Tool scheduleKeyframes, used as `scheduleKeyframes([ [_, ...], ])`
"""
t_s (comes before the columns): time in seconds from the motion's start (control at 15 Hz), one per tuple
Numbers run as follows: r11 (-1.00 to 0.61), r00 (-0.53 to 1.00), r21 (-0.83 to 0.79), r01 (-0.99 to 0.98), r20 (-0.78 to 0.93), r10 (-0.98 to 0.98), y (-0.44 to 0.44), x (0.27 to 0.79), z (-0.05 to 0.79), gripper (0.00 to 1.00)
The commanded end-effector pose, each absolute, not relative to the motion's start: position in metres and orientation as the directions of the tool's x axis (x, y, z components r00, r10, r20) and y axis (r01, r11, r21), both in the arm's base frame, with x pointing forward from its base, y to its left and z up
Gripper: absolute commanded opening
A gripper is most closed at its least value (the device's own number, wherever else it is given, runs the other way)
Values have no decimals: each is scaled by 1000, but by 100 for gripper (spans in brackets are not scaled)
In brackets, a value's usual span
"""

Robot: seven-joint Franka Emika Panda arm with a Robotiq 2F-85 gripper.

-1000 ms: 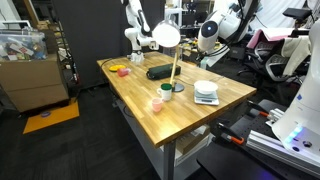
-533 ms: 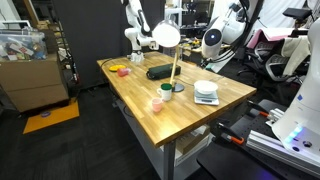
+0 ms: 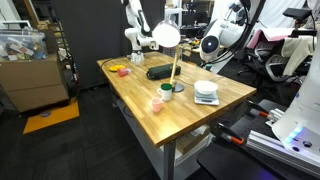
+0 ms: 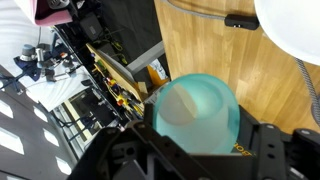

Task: Pour the contents of the cup into the bowl

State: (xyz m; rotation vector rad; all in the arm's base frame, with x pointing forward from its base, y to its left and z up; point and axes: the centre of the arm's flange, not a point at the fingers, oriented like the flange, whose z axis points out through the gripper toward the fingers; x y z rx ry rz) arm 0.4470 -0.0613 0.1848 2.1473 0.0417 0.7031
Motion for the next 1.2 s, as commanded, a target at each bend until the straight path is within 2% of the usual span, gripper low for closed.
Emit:
scheduleKeyframes([
  [0.0, -609, 835, 764, -215, 467, 291, -64, 440, 184, 52],
  [0.67, -629, 862, 746, -216, 449, 236, -61, 430, 164, 52],
  [0.73, -632, 863, 744, -216, 448, 233, -61, 430, 163, 77],
  [1.13, -636, 862, 741, -214, 449, 233, -59, 430, 162, 77],
])
